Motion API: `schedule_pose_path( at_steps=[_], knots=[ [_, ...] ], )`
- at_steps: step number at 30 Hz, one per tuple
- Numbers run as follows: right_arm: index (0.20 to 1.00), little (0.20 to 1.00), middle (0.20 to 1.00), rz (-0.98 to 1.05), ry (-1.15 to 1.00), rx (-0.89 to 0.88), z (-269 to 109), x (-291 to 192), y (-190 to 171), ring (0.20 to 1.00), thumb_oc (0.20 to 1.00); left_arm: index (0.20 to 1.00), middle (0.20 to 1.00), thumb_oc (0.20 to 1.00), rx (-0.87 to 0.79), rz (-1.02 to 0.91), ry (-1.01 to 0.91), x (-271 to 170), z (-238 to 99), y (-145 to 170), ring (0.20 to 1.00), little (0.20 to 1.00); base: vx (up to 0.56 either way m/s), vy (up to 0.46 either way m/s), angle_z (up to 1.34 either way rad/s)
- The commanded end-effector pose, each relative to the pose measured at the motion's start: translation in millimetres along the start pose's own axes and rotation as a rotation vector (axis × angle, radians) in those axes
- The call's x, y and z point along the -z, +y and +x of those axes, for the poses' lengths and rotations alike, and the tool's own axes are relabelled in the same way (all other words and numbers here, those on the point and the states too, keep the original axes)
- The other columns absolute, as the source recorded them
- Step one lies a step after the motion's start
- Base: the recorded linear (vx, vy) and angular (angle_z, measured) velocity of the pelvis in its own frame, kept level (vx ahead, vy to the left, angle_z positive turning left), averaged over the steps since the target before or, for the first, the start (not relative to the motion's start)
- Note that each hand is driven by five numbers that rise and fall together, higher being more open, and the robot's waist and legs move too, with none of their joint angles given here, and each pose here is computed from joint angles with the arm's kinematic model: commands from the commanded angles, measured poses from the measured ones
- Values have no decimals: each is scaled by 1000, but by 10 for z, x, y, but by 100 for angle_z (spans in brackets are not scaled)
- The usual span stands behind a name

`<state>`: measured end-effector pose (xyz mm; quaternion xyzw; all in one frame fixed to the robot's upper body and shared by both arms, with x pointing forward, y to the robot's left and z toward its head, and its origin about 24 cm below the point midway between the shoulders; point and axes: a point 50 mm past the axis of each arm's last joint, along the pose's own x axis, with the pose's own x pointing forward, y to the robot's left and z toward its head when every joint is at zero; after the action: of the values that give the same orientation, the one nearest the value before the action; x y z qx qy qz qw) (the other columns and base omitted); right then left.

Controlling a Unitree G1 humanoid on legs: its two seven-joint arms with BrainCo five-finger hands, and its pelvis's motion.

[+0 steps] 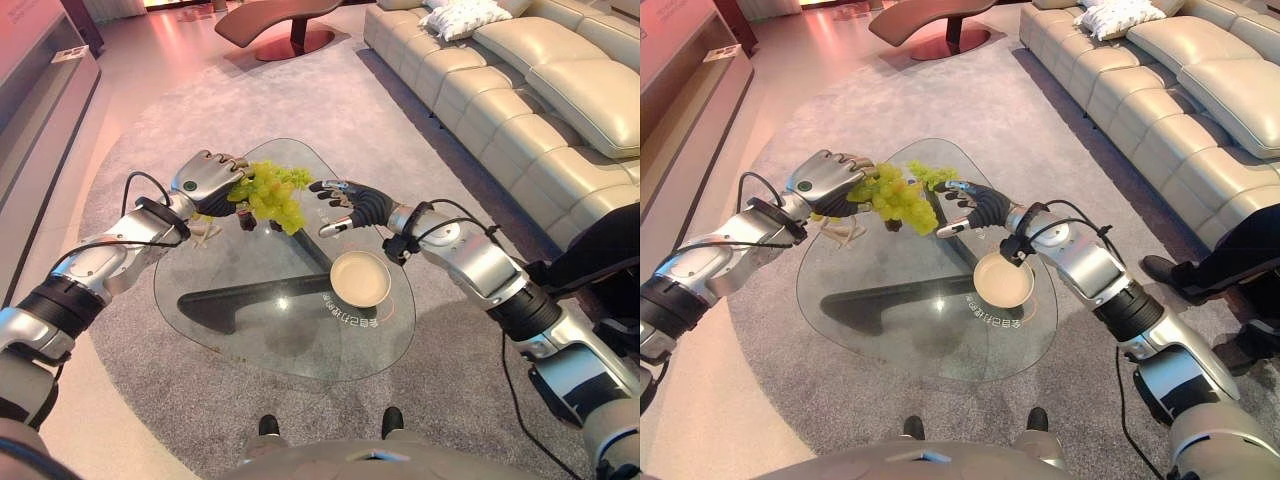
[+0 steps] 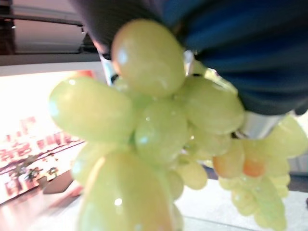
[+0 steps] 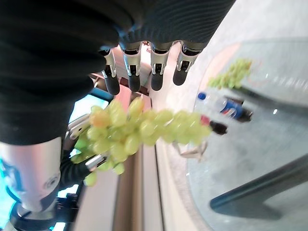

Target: Pick up fruits into the plate

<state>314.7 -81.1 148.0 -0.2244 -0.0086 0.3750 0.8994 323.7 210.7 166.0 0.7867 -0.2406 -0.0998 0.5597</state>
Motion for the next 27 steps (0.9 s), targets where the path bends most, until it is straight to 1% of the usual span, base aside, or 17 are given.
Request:
schedule_pose_path(
  at_steps=[1,3,10,16,27],
  knots=[
    [1000,1000,1000,11,-128,-22,88,-367,67,1000,1000,200,200,200,-129,130,17,100,248,451,200,200,0,0,0],
    [1000,1000,1000,88,-134,-58,122,-376,163,1000,1000,200,200,200,-136,146,-10,24,288,499,200,200,0,0,0],
    [1000,1000,1000,216,-156,-115,158,-405,350,1000,1000,200,200,200,-176,139,-44,-109,344,632,200,200,0,0,0],
    [1000,1000,1000,263,-191,-98,153,-446,397,1000,1000,200,200,200,-182,109,-75,-214,341,671,200,200,0,0,0],
    [1000,1000,1000,287,-216,-72,135,-471,418,1000,1000,200,200,200,-289,92,-92,-304,328,831,200,200,0,0,0]
  ],
)
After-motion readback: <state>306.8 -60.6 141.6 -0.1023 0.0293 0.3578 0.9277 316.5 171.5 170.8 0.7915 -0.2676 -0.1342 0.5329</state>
